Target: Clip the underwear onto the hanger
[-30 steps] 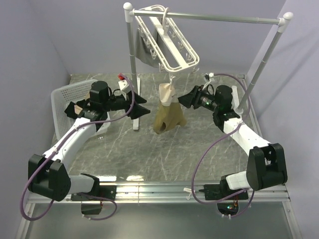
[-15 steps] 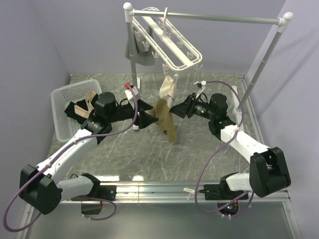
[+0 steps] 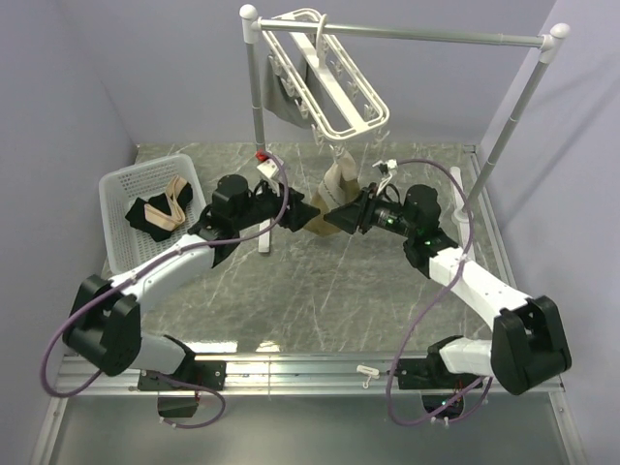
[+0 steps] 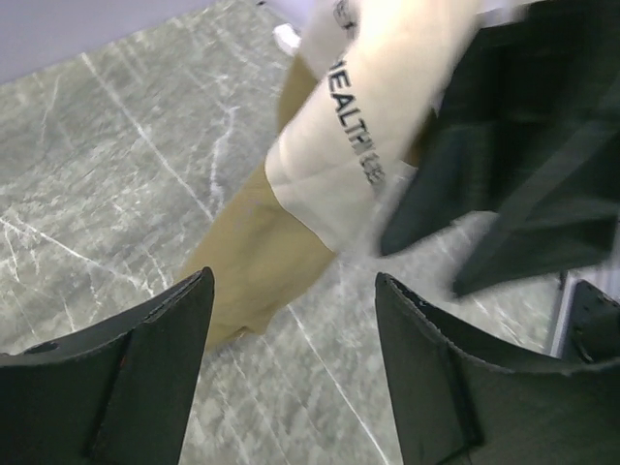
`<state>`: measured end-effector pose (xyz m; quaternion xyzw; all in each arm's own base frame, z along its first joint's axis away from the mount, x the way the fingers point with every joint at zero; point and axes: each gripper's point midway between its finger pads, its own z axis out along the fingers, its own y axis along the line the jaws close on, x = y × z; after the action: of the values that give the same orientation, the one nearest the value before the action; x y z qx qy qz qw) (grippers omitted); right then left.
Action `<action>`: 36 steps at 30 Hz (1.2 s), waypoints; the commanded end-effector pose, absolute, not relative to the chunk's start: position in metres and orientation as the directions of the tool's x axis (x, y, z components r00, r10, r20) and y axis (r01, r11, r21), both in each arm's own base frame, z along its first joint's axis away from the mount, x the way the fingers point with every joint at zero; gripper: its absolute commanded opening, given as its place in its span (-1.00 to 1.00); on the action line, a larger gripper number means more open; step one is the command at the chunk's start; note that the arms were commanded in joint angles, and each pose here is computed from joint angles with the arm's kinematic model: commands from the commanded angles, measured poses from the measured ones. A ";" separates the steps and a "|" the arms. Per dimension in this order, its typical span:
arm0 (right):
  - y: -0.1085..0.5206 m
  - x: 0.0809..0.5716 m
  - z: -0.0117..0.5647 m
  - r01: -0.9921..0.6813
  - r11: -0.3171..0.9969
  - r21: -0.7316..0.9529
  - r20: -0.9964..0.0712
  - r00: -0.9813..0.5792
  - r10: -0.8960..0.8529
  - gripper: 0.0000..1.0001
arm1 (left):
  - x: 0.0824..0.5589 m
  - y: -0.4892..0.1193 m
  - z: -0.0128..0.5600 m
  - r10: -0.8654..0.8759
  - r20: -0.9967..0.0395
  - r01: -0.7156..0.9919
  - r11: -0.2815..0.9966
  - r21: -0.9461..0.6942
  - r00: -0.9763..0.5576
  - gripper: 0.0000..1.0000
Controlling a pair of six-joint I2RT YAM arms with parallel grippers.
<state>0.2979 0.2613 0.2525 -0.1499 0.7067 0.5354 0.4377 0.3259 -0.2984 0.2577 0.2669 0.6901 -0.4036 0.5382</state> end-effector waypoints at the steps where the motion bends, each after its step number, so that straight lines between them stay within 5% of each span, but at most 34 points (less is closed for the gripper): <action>1: 0.247 0.289 0.287 -0.762 0.413 0.500 -0.866 -0.432 0.252 0.07 | 0.346 -0.308 0.293 -0.125 -0.979 0.820 0.534 -0.205 -0.163 0.43; 14: 0.195 0.293 0.271 -0.737 0.572 0.362 -0.930 -0.325 0.170 0.20 | 0.357 -0.325 0.290 -0.115 -0.980 0.854 0.482 -0.197 -0.161 0.37; 17: 0.194 0.297 0.255 -0.725 0.589 0.357 -0.930 -0.335 0.152 0.20 | 0.362 -0.326 0.290 -0.114 -0.978 0.844 0.496 -0.206 -0.172 0.26; 25: 0.180 0.313 0.226 -0.651 0.631 0.422 -0.898 -0.394 0.195 0.25 | 0.367 -0.326 0.288 -0.101 -0.979 0.849 0.487 -0.205 -0.179 -0.51; 36: 0.187 0.347 0.212 -0.534 0.435 0.725 -0.687 -0.601 0.407 0.44 | 0.349 -0.324 0.297 -0.117 -0.970 0.894 0.378 -0.241 -0.213 -0.69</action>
<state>0.3408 0.1768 0.1853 -0.0532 0.7572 0.4734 0.4468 0.3579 -0.3193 0.2650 0.2923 0.6646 -0.4342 0.5332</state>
